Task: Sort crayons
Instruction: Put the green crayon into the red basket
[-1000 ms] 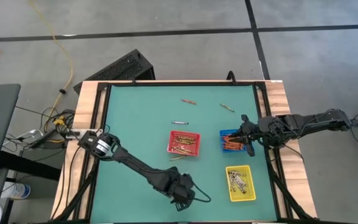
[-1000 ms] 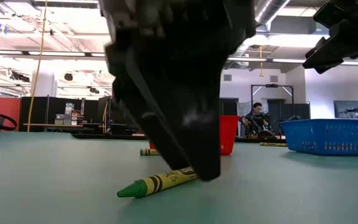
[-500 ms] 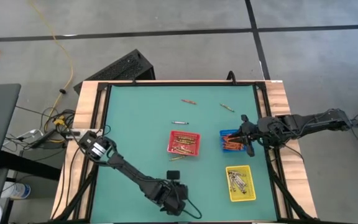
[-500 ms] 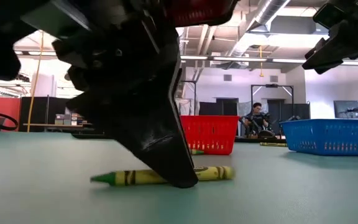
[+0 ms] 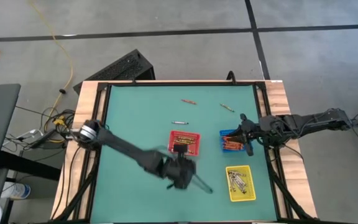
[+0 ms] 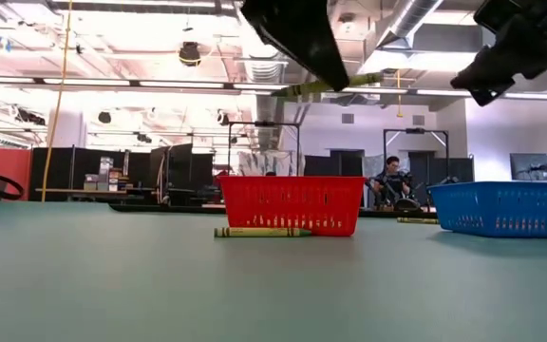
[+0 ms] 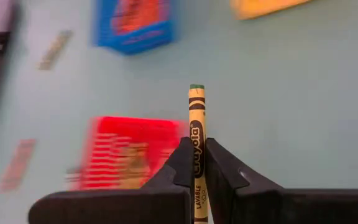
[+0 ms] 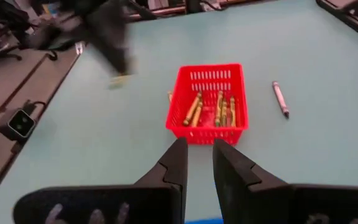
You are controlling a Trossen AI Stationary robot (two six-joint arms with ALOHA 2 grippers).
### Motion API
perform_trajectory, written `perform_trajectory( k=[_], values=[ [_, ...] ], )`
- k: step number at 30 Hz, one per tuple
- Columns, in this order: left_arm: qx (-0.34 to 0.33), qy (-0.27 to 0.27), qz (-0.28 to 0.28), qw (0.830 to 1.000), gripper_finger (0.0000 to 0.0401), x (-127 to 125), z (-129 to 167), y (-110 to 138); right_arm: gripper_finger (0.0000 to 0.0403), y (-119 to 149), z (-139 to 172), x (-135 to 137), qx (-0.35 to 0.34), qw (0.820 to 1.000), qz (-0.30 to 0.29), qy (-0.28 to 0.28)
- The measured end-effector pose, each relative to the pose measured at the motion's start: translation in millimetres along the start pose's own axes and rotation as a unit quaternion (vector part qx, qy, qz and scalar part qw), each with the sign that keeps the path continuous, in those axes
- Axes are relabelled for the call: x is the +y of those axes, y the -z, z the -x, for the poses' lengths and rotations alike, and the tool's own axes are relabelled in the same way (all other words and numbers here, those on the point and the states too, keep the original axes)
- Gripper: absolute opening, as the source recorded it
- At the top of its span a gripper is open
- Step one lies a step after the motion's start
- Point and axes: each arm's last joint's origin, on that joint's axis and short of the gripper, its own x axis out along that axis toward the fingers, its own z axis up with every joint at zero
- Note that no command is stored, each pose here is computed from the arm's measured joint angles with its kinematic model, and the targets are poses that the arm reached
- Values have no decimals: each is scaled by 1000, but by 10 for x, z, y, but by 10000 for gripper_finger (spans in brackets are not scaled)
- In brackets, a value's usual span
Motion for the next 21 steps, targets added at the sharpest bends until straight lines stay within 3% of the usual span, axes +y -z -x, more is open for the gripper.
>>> perform_trajectory(
  k=[3, 6, 10, 16, 21],
  values=[
    [22, 2, -6, 1000, 2, 429, -72, -6, 72, -31, -46, 23, -11, 1000, 0, -6],
    [68, 44, -3, 997, 1, 664, -212, 107, 72, -43, -98, 41, -11, 1000, 1, -10],
    [68, 87, -26, 994, 1, 747, -450, 283, 72, -38, -157, 48, -4, 1000, 9, -9],
    [93, 102, -8, 990, 0, 821, -620, 541, 72, -31, -171, 55, 1, 1000, 9, -10],
    [76, 128, 8, 989, 0, 790, -692, 622, 72, -31, -170, 55, 1, 1000, -4, -10]
  ],
)
